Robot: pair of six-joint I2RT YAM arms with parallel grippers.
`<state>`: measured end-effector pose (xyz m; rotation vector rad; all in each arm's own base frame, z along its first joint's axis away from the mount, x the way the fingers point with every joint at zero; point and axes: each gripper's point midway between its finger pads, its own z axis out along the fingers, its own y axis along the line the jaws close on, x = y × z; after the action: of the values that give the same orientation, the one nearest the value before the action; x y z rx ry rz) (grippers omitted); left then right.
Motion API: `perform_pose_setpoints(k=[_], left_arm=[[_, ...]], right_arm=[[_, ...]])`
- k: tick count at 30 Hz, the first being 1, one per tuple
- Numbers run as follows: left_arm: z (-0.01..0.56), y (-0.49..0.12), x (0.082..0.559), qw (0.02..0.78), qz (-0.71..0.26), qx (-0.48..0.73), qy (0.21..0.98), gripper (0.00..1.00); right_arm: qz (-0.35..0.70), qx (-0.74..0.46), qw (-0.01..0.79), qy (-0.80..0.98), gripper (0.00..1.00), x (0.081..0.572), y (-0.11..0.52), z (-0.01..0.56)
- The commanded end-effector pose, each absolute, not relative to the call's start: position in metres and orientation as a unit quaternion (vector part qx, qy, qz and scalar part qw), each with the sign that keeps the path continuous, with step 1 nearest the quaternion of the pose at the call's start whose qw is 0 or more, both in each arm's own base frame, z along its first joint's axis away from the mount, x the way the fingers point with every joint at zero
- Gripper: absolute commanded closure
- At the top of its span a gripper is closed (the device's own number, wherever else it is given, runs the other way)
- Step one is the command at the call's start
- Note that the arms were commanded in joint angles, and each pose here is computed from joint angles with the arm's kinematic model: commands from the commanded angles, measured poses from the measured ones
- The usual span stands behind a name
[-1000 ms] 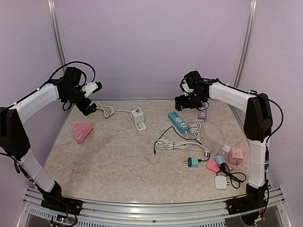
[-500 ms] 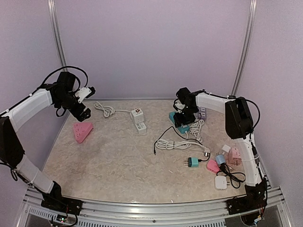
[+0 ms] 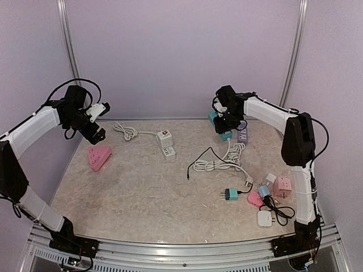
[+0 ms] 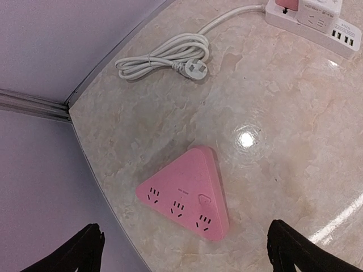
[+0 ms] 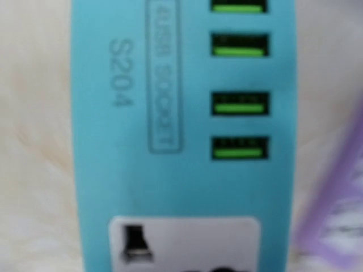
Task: Insert the plug
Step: Pick up the socket from the center of the board, then place the socket at the center of the board.
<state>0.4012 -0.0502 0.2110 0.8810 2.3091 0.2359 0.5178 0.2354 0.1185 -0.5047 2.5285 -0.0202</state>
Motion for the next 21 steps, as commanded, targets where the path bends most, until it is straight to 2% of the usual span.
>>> perform_pose_setpoints(k=[1,7,11,14,18,21], left_arm=[[0.226,-0.041,0.395,0.34,0.094,0.319,0.88,0.01],[0.233,-0.038,0.391,0.349,0.098,0.316,0.877,0.01],[0.239,-0.036,0.389,0.357,0.103,0.315,0.873,0.01],[0.242,-0.036,0.388,0.361,0.103,0.313,0.873,0.01],[0.243,-0.034,0.385,0.36,0.105,0.314,0.872,0.01],[0.245,-0.031,0.382,0.361,0.104,0.312,0.873,0.01]], right_arm=[[0.016,-0.169,0.509,0.844,1.0,0.518,0.227,0.336],[0.041,-0.202,0.647,0.735,1.0,0.454,0.244,0.472],[0.045,-0.24,0.706,0.664,1.0,0.406,0.262,0.529],[0.041,-0.28,0.708,0.647,1.0,0.386,0.283,0.524],[0.054,-0.343,0.67,0.656,1.0,0.371,0.313,0.488],[0.086,-0.43,0.629,0.642,1.0,0.343,0.349,0.457]])
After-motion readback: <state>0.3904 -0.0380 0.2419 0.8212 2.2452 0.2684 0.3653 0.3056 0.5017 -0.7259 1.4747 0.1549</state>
